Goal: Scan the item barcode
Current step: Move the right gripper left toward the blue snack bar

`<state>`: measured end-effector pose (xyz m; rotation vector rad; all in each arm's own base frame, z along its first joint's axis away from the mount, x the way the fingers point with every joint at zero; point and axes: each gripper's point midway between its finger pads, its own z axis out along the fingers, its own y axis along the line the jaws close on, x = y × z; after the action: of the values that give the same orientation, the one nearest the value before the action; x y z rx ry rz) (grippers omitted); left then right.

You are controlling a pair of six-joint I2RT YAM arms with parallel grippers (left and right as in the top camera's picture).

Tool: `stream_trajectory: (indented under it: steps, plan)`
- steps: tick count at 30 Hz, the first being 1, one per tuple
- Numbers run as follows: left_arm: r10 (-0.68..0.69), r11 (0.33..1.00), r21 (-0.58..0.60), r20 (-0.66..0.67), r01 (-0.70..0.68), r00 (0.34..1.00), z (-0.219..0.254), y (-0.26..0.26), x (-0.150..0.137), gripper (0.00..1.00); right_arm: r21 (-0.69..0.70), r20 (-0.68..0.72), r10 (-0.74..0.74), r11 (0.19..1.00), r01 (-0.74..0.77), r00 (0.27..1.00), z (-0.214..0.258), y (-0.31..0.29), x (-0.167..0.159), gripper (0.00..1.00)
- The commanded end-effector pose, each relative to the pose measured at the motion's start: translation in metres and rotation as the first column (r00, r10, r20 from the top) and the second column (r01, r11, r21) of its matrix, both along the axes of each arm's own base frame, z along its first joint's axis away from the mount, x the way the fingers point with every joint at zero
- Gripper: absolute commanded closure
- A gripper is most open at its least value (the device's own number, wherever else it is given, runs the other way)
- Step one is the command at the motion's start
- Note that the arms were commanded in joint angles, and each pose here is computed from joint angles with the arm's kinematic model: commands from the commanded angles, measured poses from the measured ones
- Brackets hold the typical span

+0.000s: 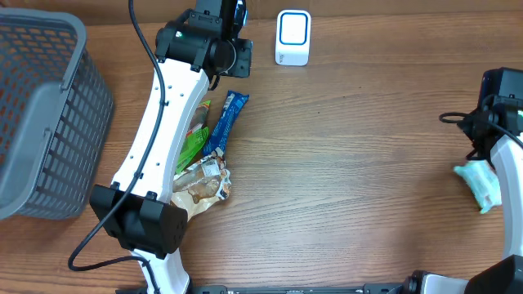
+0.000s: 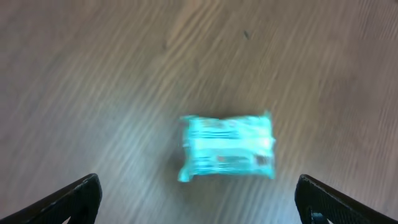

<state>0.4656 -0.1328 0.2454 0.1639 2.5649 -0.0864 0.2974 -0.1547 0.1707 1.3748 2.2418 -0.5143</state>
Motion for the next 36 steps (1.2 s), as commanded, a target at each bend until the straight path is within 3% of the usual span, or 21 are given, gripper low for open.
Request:
stream_trajectory:
  steps: [1, 4, 5, 7, 10, 20, 22, 24, 29, 34, 36]
  plan:
    - [0.026, 0.999, 0.027, 0.029, -0.027, 0.999, 0.008, 0.004, 0.001, 0.68, 0.111, 0.113, 0.128, 0.984, -0.141, 0.985, 0.011, 0.028, 0.033, 0.0]
    - [0.028, 0.999, 0.019, 0.049, -0.029, 0.998, 0.018, 0.006, -0.001, 0.7, 0.279, 0.266, 0.39, 0.844, -0.458, 0.882, 0.012, 0.087, 0.067, 0.0]
    - [0.029, 0.999, 0.016, 0.06, -0.03, 0.998, 0.023, 0.006, -0.003, 0.71, 0.336, 0.362, 0.487, 0.728, -0.598, 0.795, 0.018, 0.12, 0.078, 0.0]
    - [0.03, 0.999, 0.009, 0.08, -0.031, 0.996, 0.033, 0.008, -0.006, 0.7, 0.374, 0.488, 0.562, 0.556, -0.742, 0.668, 0.028, 0.164, 0.087, 0.0]
    - [0.036, 0.999, -0.001, 0.107, -0.036, 0.994, 0.05, 0.013, -0.016, 0.69, 0.401, 0.575, 0.575, 0.422, -0.813, 0.582, 0.031, 0.21, 0.094, 0.03]
    - [0.108, 0.994, 0.017, 0.055, -0.109, 0.993, 0.056, 0.053, -0.037, 0.64, 0.524, 0.588, 0.619, 0.199, -0.828, 0.521, -0.024, 0.366, 0.102, 0.07]
    - [0.138, 0.99, 0.011, 0.038, -0.138, 0.99, 0.053, 0.061, -0.037, 0.64, 0.517, 0.618, 0.599, 0.178, -0.837, 0.509, -0.033, 0.391, 0.112, 0.09]
    - [0.191, 0.982, -0.009, 0.027, -0.191, 0.981, 0.049, 0.07, -0.034, 0.56, 0.501, 0.652, 0.571, 0.169, -0.849, 0.499, -0.04, 0.413, 0.124, 0.1]
    - [0.244, 0.97, -0.028, 0.008, -0.243, 0.97, 0.045, 0.082, -0.032, 0.55, 0.414, 0.736, 0.536, 0.127, -0.901, 0.414, -0.054, 0.466, 0.14, 0.12]
    - [0.245, 0.969, -0.025, 0.006, -0.245, 0.97, 0.045, 0.083, -0.032, 0.51, 0.376, 0.723, 0.527, 0.242, -0.894, 0.447, -0.086, 0.496, 0.144, 0.25]
    - [0.245, 0.969, -0.026, 0.006, -0.245, 0.97, 0.045, 0.083, -0.032, 0.5, 0.373, 0.73, 0.52, 0.241, -0.896, 0.443, -0.092, 0.507, 0.142, 0.28]
